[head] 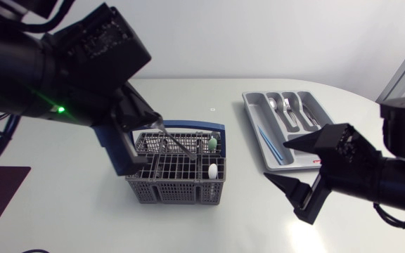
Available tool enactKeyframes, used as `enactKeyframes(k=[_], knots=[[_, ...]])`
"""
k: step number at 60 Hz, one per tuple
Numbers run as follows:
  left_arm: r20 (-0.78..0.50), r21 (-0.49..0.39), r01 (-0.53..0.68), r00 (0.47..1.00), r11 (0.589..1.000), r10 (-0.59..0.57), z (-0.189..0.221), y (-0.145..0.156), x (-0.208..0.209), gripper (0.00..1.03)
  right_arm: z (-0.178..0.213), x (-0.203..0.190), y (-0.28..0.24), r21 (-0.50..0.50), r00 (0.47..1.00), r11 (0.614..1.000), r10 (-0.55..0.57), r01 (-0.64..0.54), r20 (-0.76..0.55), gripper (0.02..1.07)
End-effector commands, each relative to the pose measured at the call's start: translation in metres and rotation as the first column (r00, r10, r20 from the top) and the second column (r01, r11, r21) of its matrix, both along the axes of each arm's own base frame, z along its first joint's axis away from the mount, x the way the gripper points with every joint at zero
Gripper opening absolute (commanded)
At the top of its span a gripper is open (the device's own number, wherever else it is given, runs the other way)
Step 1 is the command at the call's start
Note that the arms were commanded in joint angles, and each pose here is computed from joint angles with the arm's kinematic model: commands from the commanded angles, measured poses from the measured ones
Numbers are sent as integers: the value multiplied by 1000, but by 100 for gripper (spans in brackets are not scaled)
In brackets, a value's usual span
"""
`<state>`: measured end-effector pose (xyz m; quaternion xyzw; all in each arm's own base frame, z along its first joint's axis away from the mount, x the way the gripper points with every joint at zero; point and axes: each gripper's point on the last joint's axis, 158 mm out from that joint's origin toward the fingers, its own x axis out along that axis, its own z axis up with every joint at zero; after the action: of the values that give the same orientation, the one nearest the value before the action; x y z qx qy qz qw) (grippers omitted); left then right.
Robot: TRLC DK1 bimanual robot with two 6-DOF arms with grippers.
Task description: Unload the cutlery basket into the drawer organizer.
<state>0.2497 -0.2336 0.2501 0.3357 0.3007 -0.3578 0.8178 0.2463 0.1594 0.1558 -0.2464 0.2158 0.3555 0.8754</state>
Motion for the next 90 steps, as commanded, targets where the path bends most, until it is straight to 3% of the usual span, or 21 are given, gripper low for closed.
enactKeyframes(k=[1,14,26,36,41,47,55,77,90], knots=[[-56,-73,-40,998,997,36,-1,-14,10,4,26,4,5,29,999,1000,-2,1,48,98],[-216,-231,-83,976,969,32,-13,-50,40,3,48,8,32,-2,987,1000,16,-16,162,95],[-287,-305,-96,958,948,5,-17,-75,50,3,48,13,54,-37,973,999,40,-32,229,92],[-371,-370,-111,928,922,-37,-14,-92,50,3,53,24,66,-61,958,998,47,-31,284,80],[-379,-377,-120,925,918,-35,-13,-92,53,3,53,26,70,-71,951,997,52,-32,303,79],[-416,-390,-138,909,910,-41,-14,-92,56,3,58,29,73,-85,936,996,49,-21,349,61],[-446,-387,-143,894,911,-49,-18,-92,55,3,61,35,77,-102,917,995,47,-6,397,47],[-459,-388,-141,886,911,-58,-22,-93,56,3,52,41,85,-128,918,992,60,-10,393,33],[-463,-377,-136,885,916,-58,-26,-91,55,3,51,43,87,-127,917,992,61,-12,394,18]])
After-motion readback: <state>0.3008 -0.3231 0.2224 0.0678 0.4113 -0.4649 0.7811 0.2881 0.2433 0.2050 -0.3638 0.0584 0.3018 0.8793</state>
